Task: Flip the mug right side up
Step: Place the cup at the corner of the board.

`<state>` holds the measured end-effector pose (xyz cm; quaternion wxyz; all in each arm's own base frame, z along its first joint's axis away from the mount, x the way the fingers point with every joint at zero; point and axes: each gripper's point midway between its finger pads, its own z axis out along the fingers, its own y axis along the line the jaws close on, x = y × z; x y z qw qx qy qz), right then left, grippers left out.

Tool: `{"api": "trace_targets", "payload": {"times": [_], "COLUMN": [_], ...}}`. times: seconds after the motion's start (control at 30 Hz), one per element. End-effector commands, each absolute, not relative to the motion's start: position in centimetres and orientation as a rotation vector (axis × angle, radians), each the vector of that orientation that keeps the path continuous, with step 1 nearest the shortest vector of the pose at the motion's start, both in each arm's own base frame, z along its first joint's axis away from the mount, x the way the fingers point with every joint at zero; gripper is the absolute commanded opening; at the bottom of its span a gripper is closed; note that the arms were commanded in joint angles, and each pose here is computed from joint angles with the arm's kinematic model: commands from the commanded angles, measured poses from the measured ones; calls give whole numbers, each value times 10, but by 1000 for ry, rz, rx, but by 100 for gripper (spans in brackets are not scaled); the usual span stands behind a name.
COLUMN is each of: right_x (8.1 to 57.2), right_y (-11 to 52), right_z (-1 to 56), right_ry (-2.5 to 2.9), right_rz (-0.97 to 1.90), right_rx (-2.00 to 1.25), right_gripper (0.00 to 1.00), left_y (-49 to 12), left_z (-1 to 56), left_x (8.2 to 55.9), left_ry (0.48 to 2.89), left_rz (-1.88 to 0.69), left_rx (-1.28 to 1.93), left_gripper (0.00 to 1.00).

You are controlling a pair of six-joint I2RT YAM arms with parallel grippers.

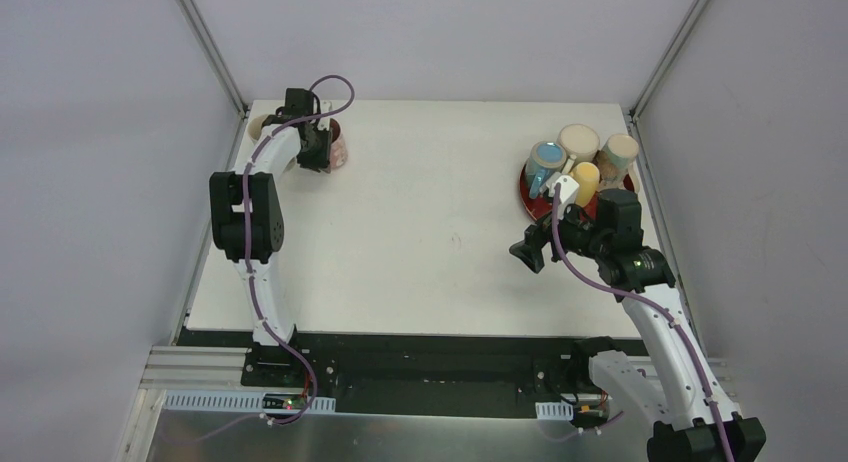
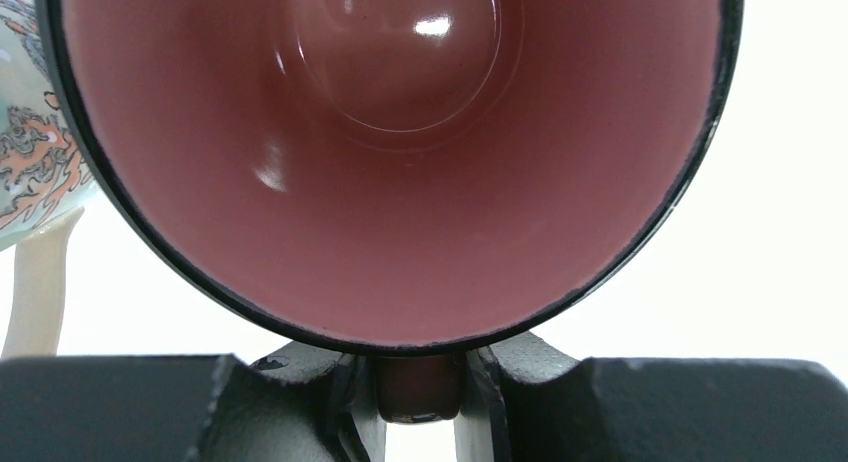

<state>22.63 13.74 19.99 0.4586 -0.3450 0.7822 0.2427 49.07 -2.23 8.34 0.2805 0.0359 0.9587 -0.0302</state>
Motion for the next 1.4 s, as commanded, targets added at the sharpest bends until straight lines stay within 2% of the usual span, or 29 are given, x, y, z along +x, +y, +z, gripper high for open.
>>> {"api": "trace_targets", "payload": {"times": [0.0,1.37], "right_x": [229,227], "right_y": [140,141], "right_z": [208,212], "right_ry": [1881,1874], "right_rz": [614,650], "right_rx": [-852,-833], "right_gripper": [99,99], "left_y": [-10,-2], "left_z": [130,121], "left_x": [525,512], "left_ry": [2410,2463], "left_rz": [-38,-81], "left_rx": [32,30], "left_gripper": [0,0]}}
